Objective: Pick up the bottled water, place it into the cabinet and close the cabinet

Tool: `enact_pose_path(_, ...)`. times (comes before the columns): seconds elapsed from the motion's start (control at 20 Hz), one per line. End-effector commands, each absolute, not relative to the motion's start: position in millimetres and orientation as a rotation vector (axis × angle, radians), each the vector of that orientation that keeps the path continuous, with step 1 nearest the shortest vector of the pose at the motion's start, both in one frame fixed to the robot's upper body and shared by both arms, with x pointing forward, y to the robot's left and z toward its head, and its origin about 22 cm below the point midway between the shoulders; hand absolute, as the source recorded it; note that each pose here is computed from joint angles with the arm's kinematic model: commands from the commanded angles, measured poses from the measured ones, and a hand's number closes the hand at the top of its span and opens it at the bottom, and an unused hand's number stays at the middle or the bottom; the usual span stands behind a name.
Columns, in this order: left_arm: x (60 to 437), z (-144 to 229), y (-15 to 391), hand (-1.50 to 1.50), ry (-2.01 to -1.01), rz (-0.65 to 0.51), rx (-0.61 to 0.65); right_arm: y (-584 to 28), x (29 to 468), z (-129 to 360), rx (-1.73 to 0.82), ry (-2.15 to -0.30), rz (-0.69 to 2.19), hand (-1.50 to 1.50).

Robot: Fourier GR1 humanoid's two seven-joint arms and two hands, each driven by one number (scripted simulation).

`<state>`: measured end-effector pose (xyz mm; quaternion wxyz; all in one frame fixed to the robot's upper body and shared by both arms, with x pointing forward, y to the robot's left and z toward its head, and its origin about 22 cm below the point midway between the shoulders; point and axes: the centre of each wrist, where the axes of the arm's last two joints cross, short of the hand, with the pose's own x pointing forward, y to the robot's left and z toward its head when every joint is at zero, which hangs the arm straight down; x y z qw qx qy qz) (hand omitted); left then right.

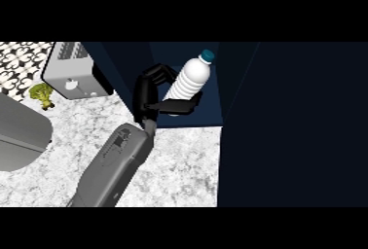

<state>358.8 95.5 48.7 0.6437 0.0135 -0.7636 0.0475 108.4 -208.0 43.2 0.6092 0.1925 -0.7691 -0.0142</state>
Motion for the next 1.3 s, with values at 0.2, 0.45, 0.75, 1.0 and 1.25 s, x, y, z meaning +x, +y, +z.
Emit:
enact_pose_path(0.2,420,81,71,1.5,-1.722,-0.045,0.152,-205,104,48,0.485,-1.751,-0.002,-1.5)
enact_pose_path(0.45,426,48,97,1.5,-1.734,-0.048,0.236,-199,110,45,0.457,-1.78,-0.046,-1.5)
enact_pose_path(0.75,435,47,101,1.5,-1.717,-0.11,0.375,-206,116,41,0.461,-1.763,-0.018,-1.5)
enact_pose_path(1.0,431,32,108,1.5,-1.717,-0.167,0.561,-198,111,41,0.495,-1.762,0.011,-1.5)
enact_pose_path(1.25,428,19,127,-1.5,-1.704,-0.162,0.605,-201,114,44,0.475,-1.766,-0.012,-1.5)
